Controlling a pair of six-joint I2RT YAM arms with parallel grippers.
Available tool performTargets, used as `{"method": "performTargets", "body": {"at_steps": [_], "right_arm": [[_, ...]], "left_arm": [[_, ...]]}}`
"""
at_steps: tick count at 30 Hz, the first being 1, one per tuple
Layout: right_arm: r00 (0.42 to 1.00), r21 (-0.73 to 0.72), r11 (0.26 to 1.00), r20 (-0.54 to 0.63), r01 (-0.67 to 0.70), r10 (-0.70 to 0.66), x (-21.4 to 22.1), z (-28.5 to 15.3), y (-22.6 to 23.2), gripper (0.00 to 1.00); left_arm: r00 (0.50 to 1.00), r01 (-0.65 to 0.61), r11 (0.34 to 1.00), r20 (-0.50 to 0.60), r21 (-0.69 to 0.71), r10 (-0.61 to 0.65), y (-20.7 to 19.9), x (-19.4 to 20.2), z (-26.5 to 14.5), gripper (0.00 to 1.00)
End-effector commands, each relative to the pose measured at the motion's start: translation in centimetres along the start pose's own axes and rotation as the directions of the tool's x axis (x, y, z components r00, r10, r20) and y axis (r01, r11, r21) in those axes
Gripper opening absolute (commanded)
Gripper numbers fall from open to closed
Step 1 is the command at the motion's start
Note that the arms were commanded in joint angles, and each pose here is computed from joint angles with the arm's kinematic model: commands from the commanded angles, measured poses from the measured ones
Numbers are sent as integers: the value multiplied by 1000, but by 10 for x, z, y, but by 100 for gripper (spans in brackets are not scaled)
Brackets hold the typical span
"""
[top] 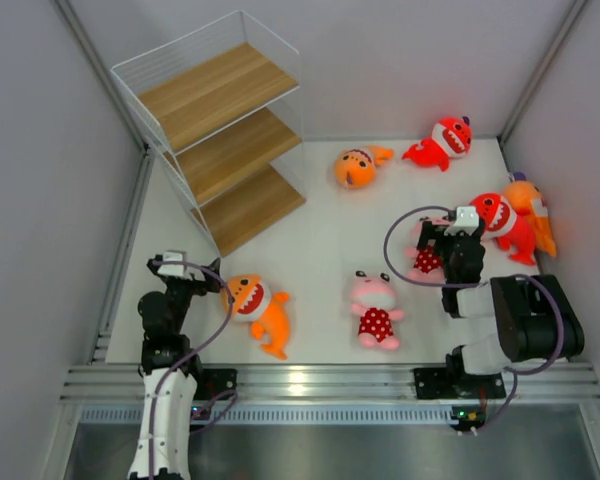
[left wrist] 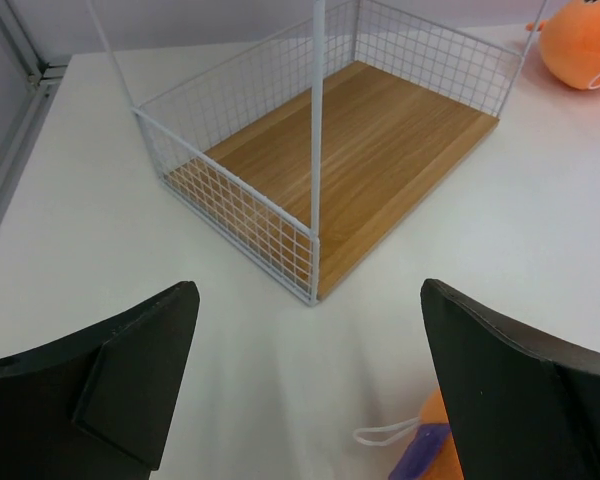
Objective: Place and organize the stuffed toys onto the shelf
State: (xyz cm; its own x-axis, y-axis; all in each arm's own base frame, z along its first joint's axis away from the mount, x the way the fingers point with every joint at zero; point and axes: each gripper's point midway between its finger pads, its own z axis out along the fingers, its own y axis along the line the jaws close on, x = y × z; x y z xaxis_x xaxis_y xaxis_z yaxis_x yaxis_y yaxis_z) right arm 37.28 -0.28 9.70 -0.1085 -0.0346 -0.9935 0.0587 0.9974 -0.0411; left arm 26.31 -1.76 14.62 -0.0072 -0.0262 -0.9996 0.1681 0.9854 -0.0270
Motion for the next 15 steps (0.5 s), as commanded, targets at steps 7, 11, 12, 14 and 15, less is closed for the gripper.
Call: {"method": "performTargets", "body": {"at_steps": [7,11,12,14,15], "right_arm": [[958,1,958,-18,-285,285,-105,-8,4,99],[938,-241,909,-142,-341,315,-144,-28,60,97],[938,-249,911,-195,-330,286,-137,-37,70,96],[967,-382,896,-201,-226,158,-149,-60,119,96],[971,-412,891,-209,-191,112,-148,-69,134,96]], "left_arm": [[942,-330,937,-108,-117,318,36,-38,-14,99],[910,-387,914,-208,-121,357,41,-57,-33,99],[896,-412,904,-232,-116,379,43,-59,-37,99],[877,-428,898,-288,-102,385,43,-61,-48,99],[874,-430,896,-301,-112,382,44,-63,-52,99]]}}
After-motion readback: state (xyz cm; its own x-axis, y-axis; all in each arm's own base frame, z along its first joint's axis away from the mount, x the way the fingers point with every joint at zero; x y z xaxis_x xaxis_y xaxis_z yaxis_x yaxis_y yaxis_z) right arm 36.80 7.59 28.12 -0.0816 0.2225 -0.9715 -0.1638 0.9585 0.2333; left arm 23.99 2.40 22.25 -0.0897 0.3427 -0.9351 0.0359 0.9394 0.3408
